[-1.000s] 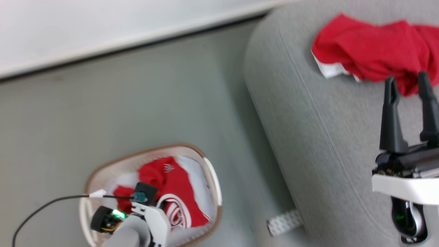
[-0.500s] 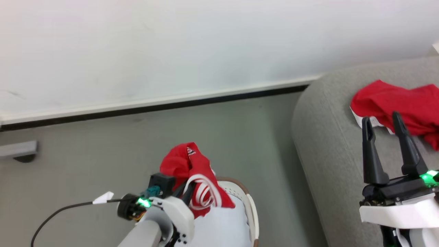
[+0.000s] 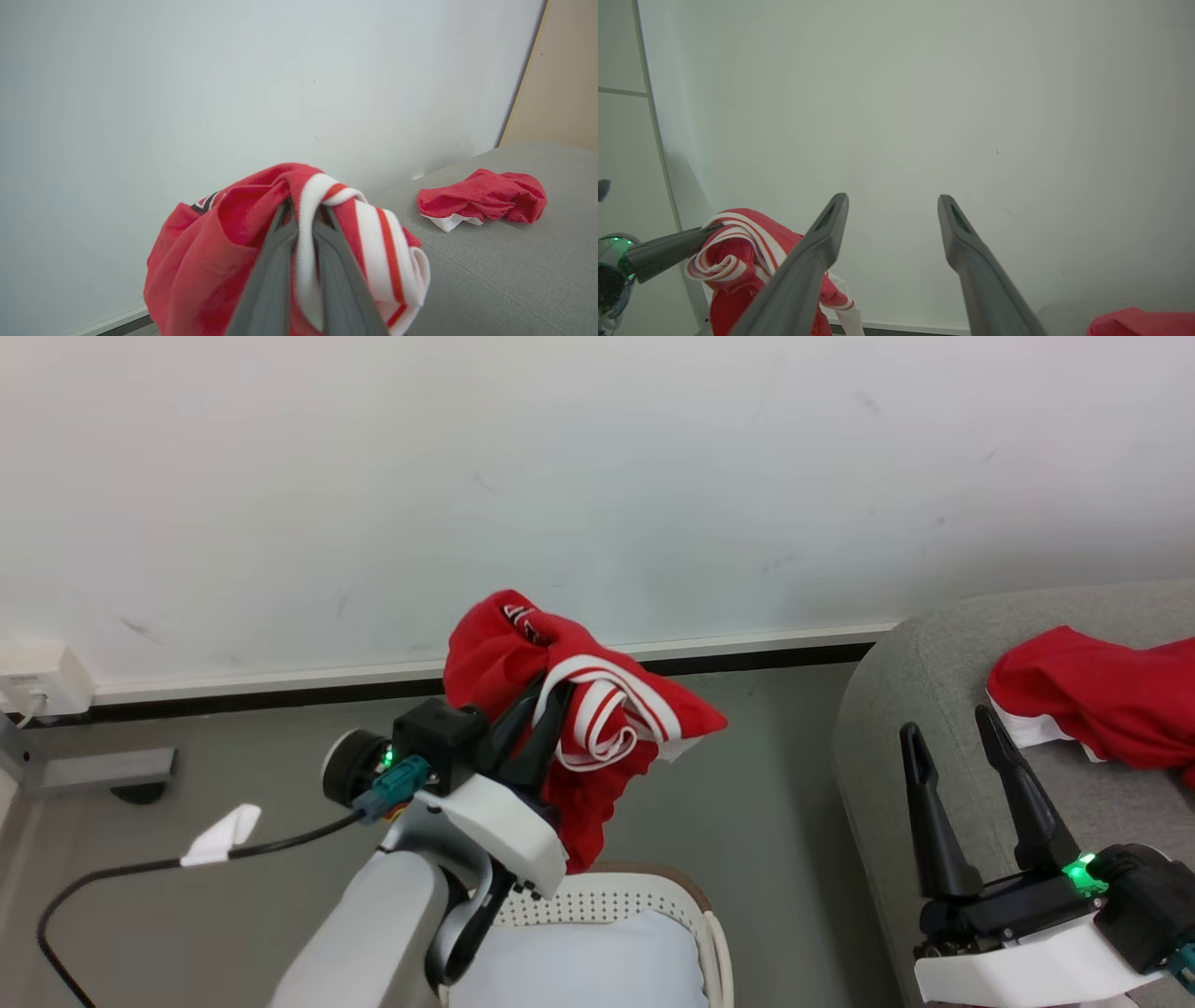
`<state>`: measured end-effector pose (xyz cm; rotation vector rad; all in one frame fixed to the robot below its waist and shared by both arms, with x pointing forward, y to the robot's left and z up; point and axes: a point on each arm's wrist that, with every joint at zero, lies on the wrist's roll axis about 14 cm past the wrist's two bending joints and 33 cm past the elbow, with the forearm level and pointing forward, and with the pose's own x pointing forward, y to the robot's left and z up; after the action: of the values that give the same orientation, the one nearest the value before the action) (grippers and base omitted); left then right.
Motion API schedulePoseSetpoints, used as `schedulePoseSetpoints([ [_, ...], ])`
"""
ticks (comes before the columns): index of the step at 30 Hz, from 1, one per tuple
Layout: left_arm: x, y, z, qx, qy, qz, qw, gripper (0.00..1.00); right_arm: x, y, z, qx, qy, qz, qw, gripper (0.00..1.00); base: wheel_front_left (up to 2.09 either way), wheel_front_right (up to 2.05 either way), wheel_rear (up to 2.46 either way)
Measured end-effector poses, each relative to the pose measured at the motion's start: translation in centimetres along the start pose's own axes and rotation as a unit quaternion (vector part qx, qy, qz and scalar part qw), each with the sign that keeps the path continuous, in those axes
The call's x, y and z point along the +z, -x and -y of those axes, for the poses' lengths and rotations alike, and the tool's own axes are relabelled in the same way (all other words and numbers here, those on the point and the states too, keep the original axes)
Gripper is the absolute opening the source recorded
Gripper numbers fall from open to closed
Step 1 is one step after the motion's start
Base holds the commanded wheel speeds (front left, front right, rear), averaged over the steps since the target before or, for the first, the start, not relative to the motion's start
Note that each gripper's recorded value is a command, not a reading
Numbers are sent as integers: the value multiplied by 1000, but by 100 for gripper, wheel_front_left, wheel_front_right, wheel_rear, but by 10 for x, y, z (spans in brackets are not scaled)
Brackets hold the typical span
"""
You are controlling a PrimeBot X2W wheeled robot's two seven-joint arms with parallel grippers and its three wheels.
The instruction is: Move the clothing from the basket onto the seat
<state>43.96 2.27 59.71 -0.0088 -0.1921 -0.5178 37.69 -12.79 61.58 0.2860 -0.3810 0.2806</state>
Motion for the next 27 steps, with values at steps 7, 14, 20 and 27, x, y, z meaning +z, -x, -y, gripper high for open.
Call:
schedulePoseSetpoints([
  [7, 79, 7, 6, -6, -33, 79, 996, 0, -7, 6, -14, 13, -10, -11, 1000, 100, 0, 0, 0],
  [14, 126, 17, 4, 4, -45, 127, 991, 0, -15, 8, -27, 28, -18, -23, 999, 100, 0, 0, 0],
  [20, 125, 19, 4, 10, -33, 128, 991, 0, -23, 7, -35, 41, -25, -35, 998, 100, 0, 0, 0],
  [27, 112, 18, 3, 13, -18, 116, 993, 0, -36, 6, -51, 72, -30, -57, 995, 100, 0, 0, 0],
])
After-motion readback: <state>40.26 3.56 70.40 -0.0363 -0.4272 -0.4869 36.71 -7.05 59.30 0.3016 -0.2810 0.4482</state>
